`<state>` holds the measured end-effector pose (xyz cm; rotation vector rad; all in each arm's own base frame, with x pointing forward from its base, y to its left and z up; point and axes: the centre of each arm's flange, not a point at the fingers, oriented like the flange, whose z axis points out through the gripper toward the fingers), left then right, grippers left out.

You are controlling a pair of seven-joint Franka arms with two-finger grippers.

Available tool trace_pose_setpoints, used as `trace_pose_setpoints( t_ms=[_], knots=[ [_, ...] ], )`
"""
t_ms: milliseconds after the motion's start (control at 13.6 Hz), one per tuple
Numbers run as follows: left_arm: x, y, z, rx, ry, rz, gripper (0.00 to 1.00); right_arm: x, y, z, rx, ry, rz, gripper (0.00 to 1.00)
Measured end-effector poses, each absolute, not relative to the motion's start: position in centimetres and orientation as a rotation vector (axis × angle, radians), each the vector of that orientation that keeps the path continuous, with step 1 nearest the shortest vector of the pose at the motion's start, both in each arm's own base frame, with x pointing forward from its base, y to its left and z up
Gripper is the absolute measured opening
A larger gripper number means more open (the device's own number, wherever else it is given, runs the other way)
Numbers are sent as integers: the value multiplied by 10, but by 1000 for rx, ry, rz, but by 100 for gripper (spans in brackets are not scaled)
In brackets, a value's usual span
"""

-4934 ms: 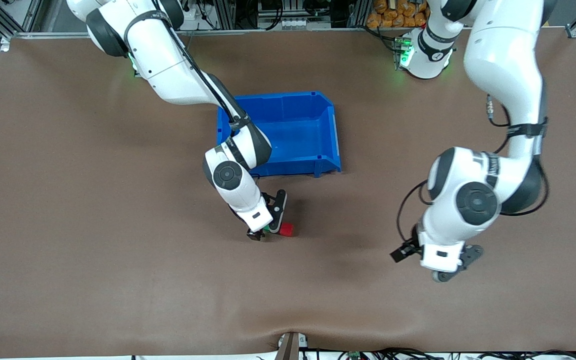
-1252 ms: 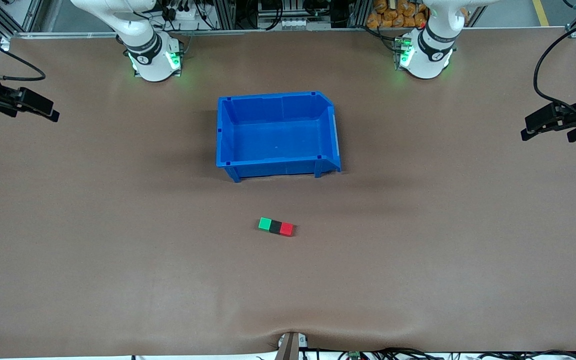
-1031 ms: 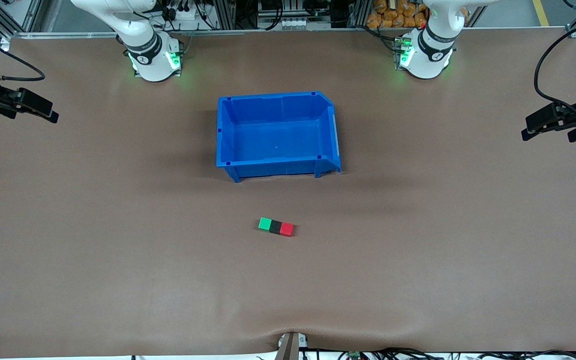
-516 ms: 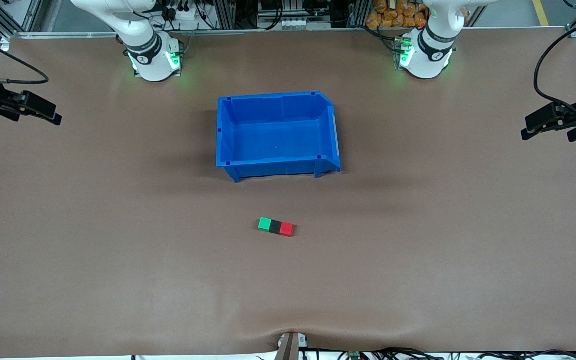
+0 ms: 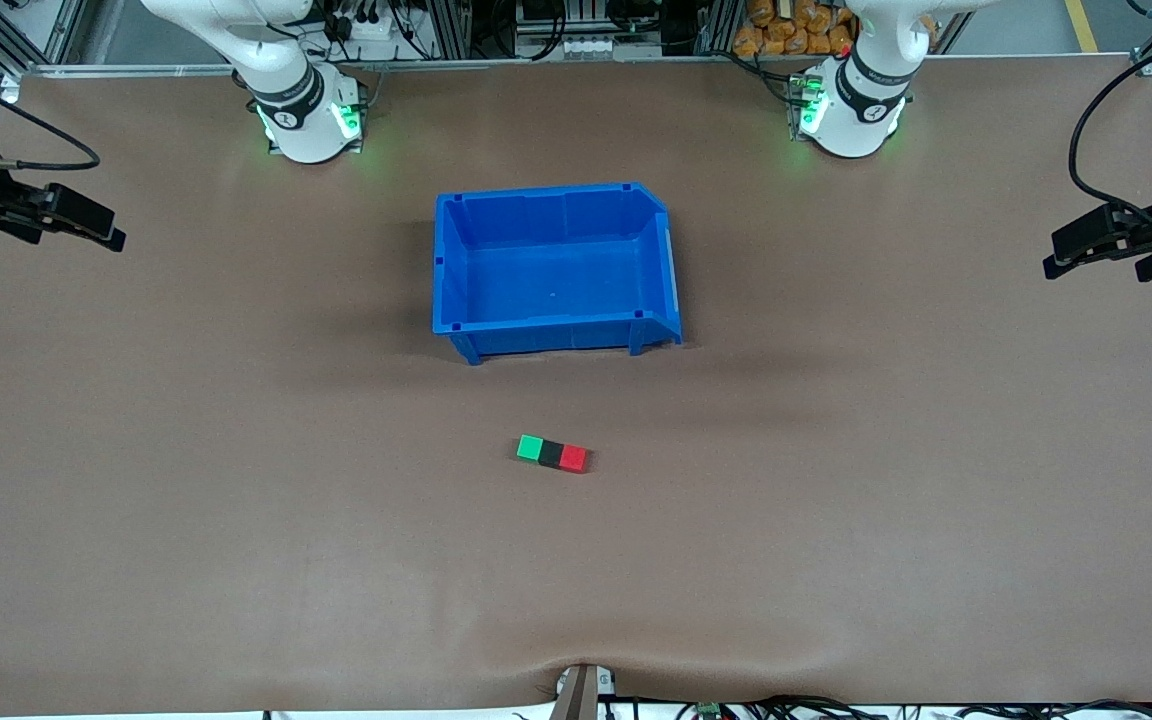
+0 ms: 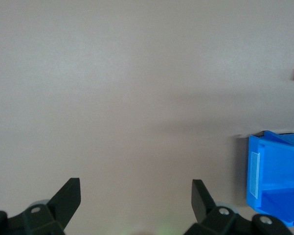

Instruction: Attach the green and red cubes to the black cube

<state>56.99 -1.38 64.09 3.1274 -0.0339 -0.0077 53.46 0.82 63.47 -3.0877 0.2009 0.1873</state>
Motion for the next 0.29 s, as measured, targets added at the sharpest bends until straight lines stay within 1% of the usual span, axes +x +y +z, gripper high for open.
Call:
trace_pose_setpoints(
  t_ms=[295],
  knots=[
    [570, -15, 641, 3127, -36, -10, 100, 535, 8, 634, -3088, 201, 187, 100]
  ],
)
